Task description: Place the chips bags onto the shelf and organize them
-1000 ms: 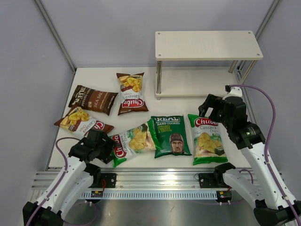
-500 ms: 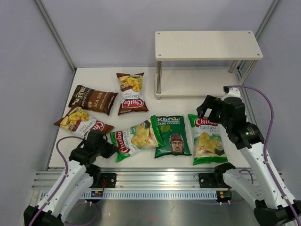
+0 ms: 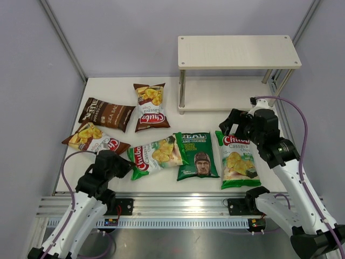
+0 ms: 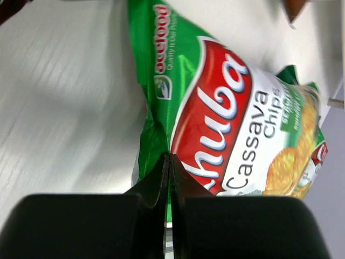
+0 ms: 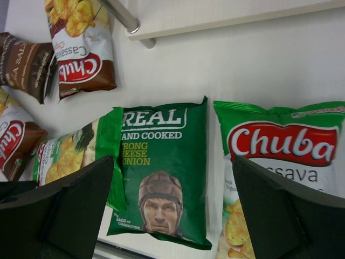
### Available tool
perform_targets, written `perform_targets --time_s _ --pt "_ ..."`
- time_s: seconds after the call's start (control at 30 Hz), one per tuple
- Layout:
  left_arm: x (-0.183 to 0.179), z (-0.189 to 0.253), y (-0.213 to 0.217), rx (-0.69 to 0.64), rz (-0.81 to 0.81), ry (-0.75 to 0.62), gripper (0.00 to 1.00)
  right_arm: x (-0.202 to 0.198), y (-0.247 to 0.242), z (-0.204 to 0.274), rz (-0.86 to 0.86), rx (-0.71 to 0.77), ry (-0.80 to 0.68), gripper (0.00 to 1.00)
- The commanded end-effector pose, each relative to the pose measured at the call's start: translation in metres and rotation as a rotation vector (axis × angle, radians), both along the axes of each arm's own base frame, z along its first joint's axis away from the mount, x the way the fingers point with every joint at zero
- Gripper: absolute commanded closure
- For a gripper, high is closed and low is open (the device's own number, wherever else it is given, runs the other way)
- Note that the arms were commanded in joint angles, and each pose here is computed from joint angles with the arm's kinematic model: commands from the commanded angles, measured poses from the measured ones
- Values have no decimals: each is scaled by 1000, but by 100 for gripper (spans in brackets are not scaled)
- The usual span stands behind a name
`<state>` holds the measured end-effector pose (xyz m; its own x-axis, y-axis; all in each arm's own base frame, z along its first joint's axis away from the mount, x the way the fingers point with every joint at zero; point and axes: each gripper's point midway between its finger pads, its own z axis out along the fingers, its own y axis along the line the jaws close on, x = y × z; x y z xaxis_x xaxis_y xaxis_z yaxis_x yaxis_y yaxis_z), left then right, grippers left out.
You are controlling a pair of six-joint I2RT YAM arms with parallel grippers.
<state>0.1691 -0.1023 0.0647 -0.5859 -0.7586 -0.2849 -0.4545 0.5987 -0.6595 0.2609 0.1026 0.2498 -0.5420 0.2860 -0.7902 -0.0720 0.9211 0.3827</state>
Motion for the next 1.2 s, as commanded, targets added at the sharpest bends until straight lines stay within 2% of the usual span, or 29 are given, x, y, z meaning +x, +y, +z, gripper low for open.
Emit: perform_targets --time_s 0.0,0.23,0.47,0.7,0.83,0.93,1.1,1.13,1.17 --pt "22 55 0 71 -84 -227 100 2 36 5 189 77 -18 1" --pt "31 93 -10 160 -247 -315 100 6 78 -1 372 206 48 1" --pt "36 130 -21 211 -385 -419 100 -9 121 -1 662 330 91 1" --pt "39 170 -31 230 -476 -573 100 -9 153 -15 785 395 152 1" --pt "35 193 -44 221 -577 -671 100 -4 160 -22 806 380 131 1" --pt "30 207 -48 249 -650 -736 100 -9 165 -22 886 381 97 0" --pt "25 218 -51 280 -703 -818 100 -5 172 -22 955 391 41 0" --pt "24 219 -52 279 -712 -832 100 -6 177 -10 1026 407 -36 1" --pt "23 224 -53 280 -715 -862 100 -4 180 -12 1051 407 -53 1"
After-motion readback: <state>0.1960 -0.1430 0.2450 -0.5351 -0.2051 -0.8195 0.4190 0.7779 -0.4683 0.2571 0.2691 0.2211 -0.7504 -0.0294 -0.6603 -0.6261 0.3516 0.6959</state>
